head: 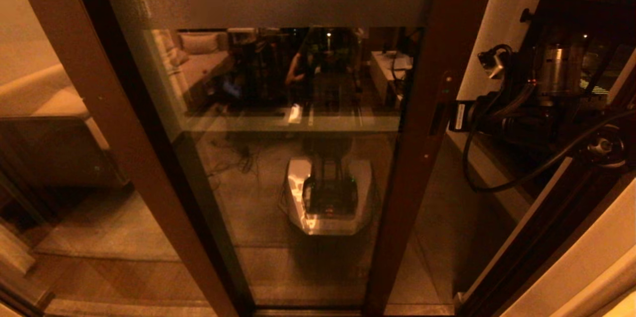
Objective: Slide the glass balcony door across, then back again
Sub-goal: Open the slid door
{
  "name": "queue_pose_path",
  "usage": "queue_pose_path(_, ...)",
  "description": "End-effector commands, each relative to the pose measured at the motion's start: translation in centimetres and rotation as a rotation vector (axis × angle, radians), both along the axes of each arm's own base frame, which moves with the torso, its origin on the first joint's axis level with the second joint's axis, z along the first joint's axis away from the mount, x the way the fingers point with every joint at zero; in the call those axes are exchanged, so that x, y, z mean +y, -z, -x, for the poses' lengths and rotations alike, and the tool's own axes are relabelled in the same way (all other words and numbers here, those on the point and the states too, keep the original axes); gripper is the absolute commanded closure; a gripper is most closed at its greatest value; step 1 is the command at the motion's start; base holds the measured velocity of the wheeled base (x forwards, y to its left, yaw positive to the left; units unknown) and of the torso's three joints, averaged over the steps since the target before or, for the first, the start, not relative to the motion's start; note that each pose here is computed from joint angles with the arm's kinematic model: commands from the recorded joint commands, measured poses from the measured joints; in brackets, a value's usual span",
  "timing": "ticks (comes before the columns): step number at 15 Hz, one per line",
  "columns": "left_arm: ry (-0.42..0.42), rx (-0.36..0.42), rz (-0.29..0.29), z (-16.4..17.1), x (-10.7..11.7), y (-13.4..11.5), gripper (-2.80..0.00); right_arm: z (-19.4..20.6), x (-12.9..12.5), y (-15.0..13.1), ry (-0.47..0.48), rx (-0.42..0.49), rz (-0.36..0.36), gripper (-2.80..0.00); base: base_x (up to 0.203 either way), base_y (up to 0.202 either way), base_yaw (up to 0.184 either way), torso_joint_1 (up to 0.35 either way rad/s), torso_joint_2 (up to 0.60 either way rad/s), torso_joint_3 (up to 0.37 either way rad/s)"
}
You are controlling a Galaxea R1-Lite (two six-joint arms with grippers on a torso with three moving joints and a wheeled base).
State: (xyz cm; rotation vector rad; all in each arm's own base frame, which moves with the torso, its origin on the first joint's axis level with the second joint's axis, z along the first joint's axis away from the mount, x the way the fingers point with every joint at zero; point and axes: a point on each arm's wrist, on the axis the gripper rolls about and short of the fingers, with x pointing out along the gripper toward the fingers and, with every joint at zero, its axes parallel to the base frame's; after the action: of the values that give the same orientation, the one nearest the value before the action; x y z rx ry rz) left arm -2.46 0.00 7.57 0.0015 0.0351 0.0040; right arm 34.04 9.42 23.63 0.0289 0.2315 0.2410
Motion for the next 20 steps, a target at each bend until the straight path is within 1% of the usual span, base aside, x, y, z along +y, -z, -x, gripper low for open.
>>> queue_pose_path(1,-0.001,-0.001,0.0,0.0,0.0,0.0,0.0,-0.1,0.5,0.3,-0.01,0.007,0.003,0.0,0.0,0.0,0.0,0.0,0.0,0.0)
queue_pose_path(5,-0.001,0.0,0.0,0.0,0.0,0.0,0.0,0.3,2.3,0.6,-0.058,0.016,0.006,0.0,0.0,0.0,0.0,0.0,0.0,0.0)
queue_pose_path(10,-0.001,-0.001,0.0,0.0,0.0,0.0,0.0,0.3,3.2,0.8,-0.08,0.007,0.002,0.0,0.0,0.0,0.0,0.0,0.0,0.0)
queue_pose_path(12,-0.001,-0.001,0.0,0.0,0.0,0.0,0.0,0.5,3.8,0.9,-0.095,0.012,-0.01,0.0,0.0,0.0,0.0,0.0,0.0,0.0)
queue_pose_path(16,-0.001,0.0,0.0,0.0,0.0,0.0,0.0,1.0,5.5,1.1,-0.14,0.018,-0.007,0.0,0.0,0.0,0.0,0.0,0.0,0.0)
queue_pose_path(19,-0.001,0.0,0.0,0.0,0.0,0.0,0.0,1.1,7.1,1.4,-0.147,-0.01,-0.009,0.0,0.0,0.0,0.0,0.0,0.0,0.0)
queue_pose_path(20,-0.001,-0.001,0.0,0.0,0.0,0.0,0.0,1.2,7.7,1.7,-0.156,-0.007,-0.006,0.0,0.0,0.0,0.0,0.0,0.0,0.0)
